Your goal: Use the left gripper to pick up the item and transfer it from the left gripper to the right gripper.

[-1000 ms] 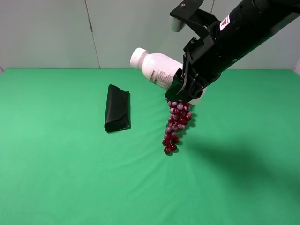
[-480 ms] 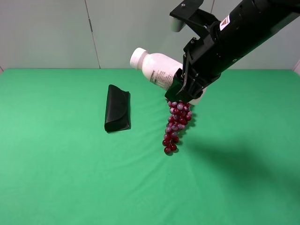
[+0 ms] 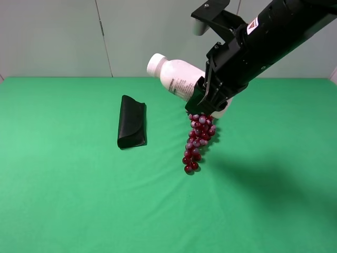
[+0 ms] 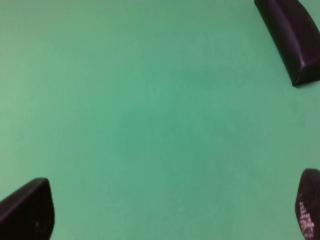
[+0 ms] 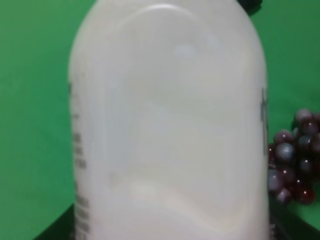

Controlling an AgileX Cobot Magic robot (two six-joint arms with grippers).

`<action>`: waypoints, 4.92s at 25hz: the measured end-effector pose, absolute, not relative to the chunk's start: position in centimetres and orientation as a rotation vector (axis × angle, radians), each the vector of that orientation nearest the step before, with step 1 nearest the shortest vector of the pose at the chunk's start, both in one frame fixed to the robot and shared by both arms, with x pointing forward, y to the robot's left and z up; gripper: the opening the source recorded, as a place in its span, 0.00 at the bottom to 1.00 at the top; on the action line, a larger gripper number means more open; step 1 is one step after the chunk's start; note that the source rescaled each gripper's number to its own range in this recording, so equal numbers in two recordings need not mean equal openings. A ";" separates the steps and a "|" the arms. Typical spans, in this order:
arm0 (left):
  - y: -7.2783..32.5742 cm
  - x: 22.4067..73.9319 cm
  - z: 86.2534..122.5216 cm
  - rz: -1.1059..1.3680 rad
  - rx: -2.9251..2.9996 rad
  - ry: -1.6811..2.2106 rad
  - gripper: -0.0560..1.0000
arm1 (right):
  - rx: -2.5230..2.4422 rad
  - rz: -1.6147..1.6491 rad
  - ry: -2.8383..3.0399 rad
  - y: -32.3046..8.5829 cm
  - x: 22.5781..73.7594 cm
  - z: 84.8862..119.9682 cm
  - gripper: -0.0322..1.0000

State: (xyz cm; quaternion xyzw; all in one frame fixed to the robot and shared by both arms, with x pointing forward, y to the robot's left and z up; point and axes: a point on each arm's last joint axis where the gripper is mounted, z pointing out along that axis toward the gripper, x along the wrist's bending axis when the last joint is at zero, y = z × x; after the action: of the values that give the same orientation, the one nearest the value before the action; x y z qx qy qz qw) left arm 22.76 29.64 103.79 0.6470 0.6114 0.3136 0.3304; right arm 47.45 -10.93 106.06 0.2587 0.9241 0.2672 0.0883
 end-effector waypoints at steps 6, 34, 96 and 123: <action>29.6 22.8 103.8 0.820 1.692 1.599 0.93 | 0.861 0.763 2.736 -11.2 47.5 105.9 0.03; 29.6 22.8 103.8 0.820 1.692 1.599 0.93 | 1.633 0.581 2.319 -21.0 52.0 104.6 0.03; 29.6 22.8 103.8 0.822 1.691 1.598 0.93 | 1.858 0.221 2.413 -23.4 51.4 91.4 1.00; 29.6 22.8 103.8 0.821 1.690 1.598 0.93 | 1.674 0.616 2.197 -25.4 42.2 109.2 1.00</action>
State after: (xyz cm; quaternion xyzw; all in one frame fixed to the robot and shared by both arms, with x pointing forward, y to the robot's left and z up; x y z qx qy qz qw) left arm 22.77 29.64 103.80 0.6467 0.6111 0.3142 0.3311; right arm 42.15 -25.40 109.17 0.5843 0.7669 0.2149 0.1554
